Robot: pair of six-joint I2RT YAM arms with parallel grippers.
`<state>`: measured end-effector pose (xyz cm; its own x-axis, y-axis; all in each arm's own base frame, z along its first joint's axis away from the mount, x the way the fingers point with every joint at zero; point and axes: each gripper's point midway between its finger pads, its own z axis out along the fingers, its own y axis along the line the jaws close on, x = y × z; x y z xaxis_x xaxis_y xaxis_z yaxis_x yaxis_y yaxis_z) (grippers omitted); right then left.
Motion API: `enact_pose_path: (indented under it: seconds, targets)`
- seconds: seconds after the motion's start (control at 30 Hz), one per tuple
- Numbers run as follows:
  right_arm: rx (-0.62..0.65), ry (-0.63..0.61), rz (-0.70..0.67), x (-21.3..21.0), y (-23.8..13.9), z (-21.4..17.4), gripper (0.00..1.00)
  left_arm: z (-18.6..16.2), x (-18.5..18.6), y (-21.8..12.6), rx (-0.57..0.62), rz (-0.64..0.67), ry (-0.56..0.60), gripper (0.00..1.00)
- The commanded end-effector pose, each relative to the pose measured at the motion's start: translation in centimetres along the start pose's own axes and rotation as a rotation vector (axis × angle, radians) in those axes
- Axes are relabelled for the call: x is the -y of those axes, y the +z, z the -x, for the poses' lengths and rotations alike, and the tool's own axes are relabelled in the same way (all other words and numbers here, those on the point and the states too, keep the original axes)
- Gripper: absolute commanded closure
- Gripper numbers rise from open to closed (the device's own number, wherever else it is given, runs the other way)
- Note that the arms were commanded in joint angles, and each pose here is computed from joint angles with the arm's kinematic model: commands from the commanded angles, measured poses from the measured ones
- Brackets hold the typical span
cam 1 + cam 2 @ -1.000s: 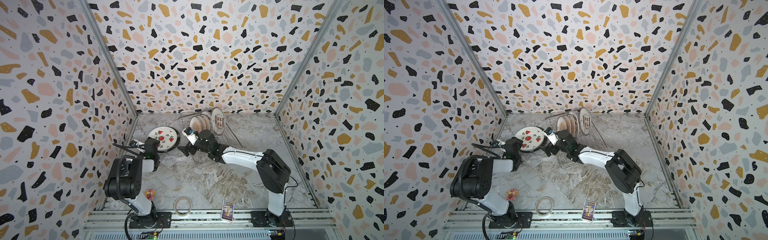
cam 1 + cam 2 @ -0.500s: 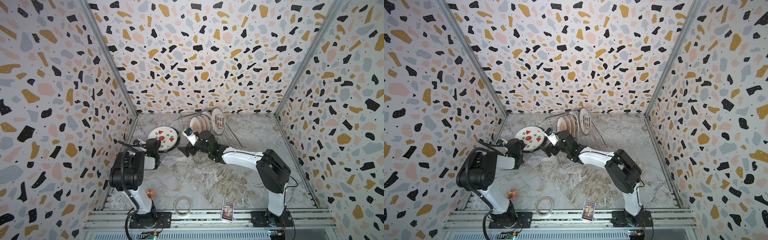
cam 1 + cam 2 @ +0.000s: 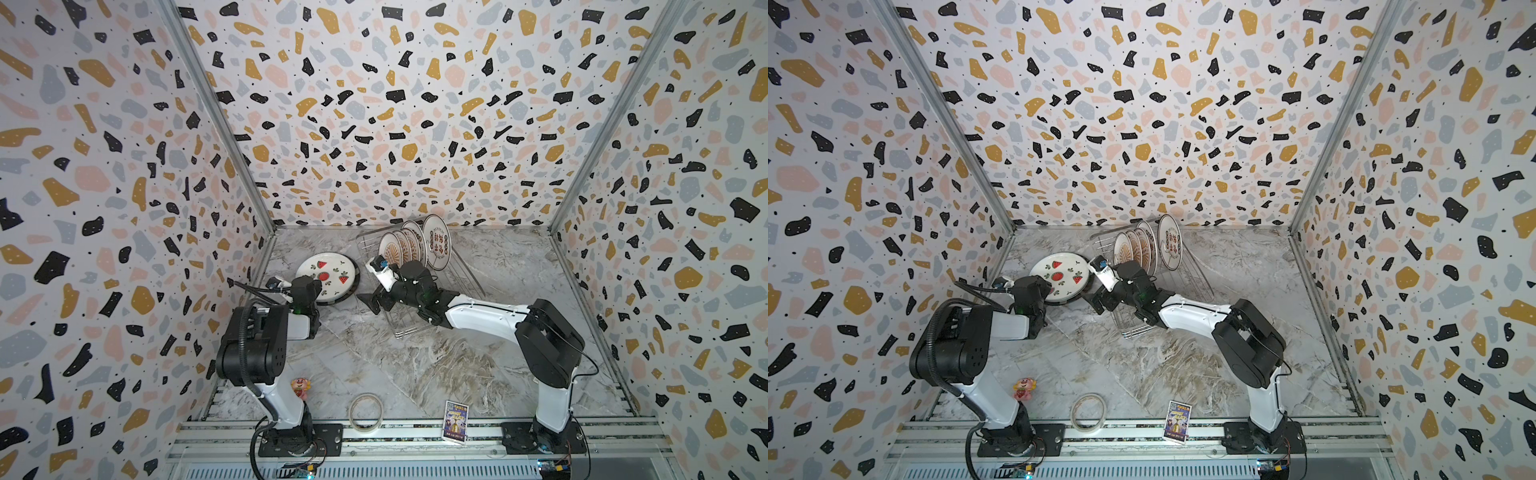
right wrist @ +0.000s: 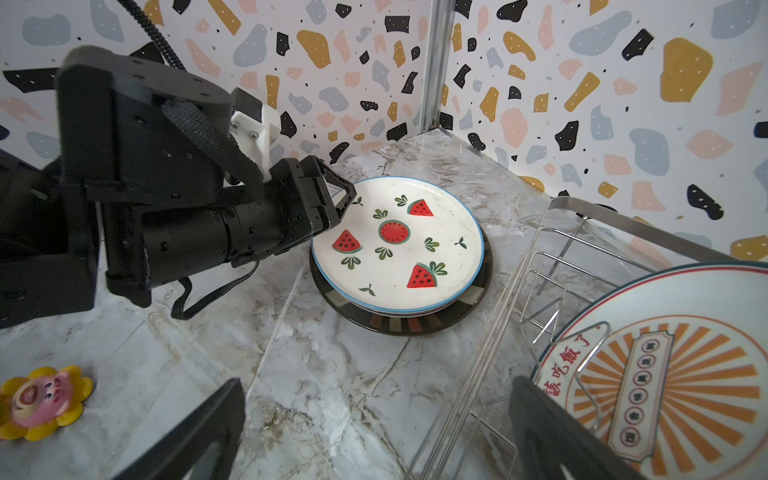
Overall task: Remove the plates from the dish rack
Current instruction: 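Press the watermelon plate flat on the stack with the left gripper, then release the plate and raise the left gripper while the right gripper reaches the rack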
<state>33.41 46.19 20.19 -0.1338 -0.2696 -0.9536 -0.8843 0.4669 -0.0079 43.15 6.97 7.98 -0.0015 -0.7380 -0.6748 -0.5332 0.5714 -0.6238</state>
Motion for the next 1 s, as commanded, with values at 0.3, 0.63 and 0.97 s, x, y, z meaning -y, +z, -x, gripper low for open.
enact_pose_path:
  seconds: [0.3,0.63,0.97]
  targets:
    - [0.219,0.040,-0.159,2.6,-8.9,8.0,0.01,4.0,1.8,-4.4,0.093,-0.084,-0.036,0.11]
    - [0.227,0.237,-0.361,10.6,-14.3,6.8,0.01,4.5,7.0,-9.6,-0.001,-0.376,-0.040,0.00]
    - [0.175,0.268,-0.560,16.9,-16.8,5.0,0.01,2.2,17.5,-22.3,-0.062,-0.902,0.180,0.00]
